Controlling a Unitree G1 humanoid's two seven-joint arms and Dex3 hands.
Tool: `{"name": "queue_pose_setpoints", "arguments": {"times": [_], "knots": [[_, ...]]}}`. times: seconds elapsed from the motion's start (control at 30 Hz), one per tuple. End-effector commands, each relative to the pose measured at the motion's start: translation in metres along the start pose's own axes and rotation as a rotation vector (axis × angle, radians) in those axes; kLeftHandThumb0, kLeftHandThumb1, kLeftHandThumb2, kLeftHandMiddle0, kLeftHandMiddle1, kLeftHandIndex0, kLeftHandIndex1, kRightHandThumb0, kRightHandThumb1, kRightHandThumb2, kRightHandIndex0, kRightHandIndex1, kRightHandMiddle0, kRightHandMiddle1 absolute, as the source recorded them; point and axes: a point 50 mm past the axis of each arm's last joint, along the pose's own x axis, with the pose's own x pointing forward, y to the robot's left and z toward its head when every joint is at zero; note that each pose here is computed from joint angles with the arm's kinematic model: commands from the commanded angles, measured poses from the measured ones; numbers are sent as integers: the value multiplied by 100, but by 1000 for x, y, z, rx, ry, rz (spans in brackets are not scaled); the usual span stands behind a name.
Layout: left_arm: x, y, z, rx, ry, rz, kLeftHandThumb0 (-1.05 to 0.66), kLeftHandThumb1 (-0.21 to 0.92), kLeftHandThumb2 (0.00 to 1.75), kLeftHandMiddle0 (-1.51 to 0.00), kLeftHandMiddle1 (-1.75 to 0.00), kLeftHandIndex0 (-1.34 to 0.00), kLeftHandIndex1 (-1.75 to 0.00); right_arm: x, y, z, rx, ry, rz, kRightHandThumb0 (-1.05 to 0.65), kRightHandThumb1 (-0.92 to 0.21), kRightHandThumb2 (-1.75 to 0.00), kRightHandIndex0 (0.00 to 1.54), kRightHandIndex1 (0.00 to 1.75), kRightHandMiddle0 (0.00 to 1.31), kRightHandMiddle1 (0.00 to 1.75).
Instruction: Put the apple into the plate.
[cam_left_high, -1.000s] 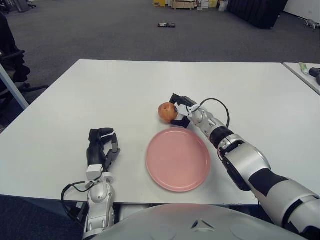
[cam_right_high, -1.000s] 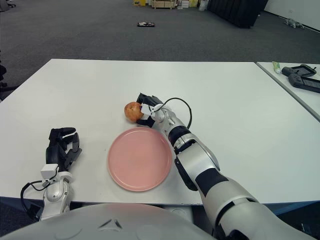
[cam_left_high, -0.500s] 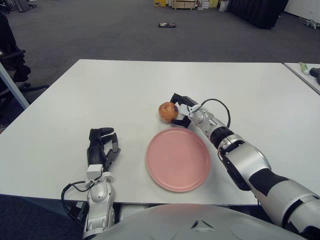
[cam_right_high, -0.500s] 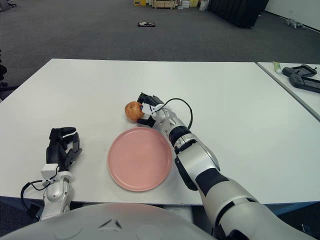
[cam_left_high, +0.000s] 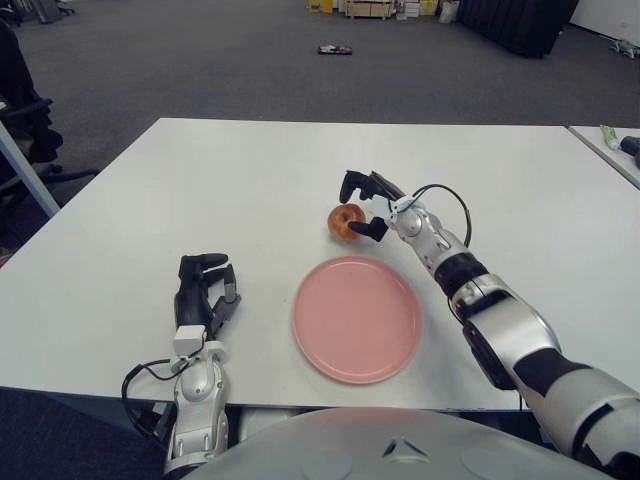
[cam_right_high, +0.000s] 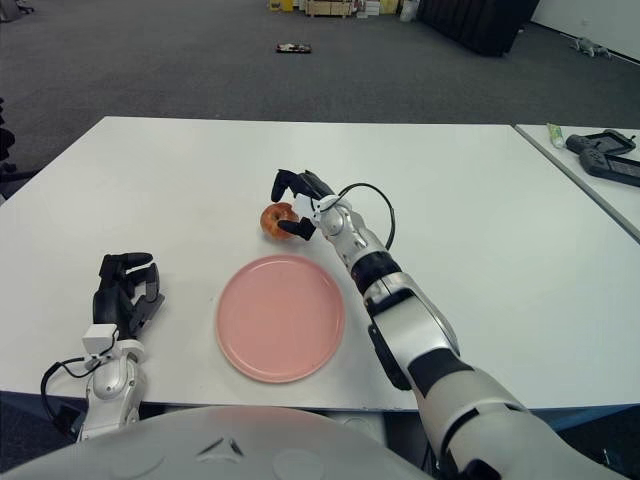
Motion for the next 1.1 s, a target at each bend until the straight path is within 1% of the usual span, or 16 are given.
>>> {"name": "queue_pose_setpoints", "arguments": {"times": [0.0,0.07,0.27,0.37,0.5,0.6,0.67,0.8,0.83,0.9,0.97,1.03,1.07], "knots": [[-2,1,-13,10,78,-4,-35,89,57,-39,-156,-21,-175,-15,-13,7,38,-47,-20,-1,-5,-164,83,175,56,175],[-2,1,-13,9,75,-7,-35,90,56,-39,-157,-21,-175,-20,-15,11,52,-63,-22,-1,-7,-161,81,175,55,175],[0,0,-13,6,62,-13,-35,90,55,-39,-156,-21,-175,-46,-24,26,78,-143,-31,-1,-5,-164,82,175,57,175],[1,0,-14,7,64,-12,-35,90,55,-39,-156,-21,-175,-54,-26,31,79,-165,-27,-1,-5,-163,82,175,57,175],[3,0,-15,8,71,-8,-35,91,55,-39,-155,-21,-175,-69,-27,37,96,-208,-11,-1,-6,-163,81,175,57,175],[3,-1,-14,9,69,-9,-35,91,55,-39,-155,-20,-175,-78,-29,39,113,-222,1,-1,-4,-164,82,175,58,175],[3,-1,-14,12,67,-10,-35,91,55,-39,-155,-20,-175,-82,-30,41,121,-229,9,-1,-3,-166,83,175,59,175],[4,-2,-14,17,63,-14,-35,91,55,-39,-155,-20,-175,-85,-31,42,136,-244,28,-1,-3,-165,82,175,59,175],[5,-2,-14,18,61,-16,-35,91,55,-40,-155,-21,-175,-85,-31,42,137,-246,32,-1,-3,-166,83,175,60,175],[5,-2,-13,19,56,-20,-35,89,58,-42,-155,-22,-175,-85,-32,42,135,-249,34,-1,2,-171,86,175,64,174],[5,-2,-13,19,55,-21,-35,88,59,-43,-155,-22,-175,-85,-32,41,132,-250,34,-1,4,-173,88,175,66,173],[6,-3,-13,19,49,-23,-35,87,60,-44,-154,-22,-175,-83,-33,40,119,-251,28,-1,5,-173,89,175,67,171],[6,-3,-13,19,47,-24,-35,86,61,-45,-153,-23,-175,-82,-33,39,113,-251,25,-1,4,-170,88,175,67,168]]}}
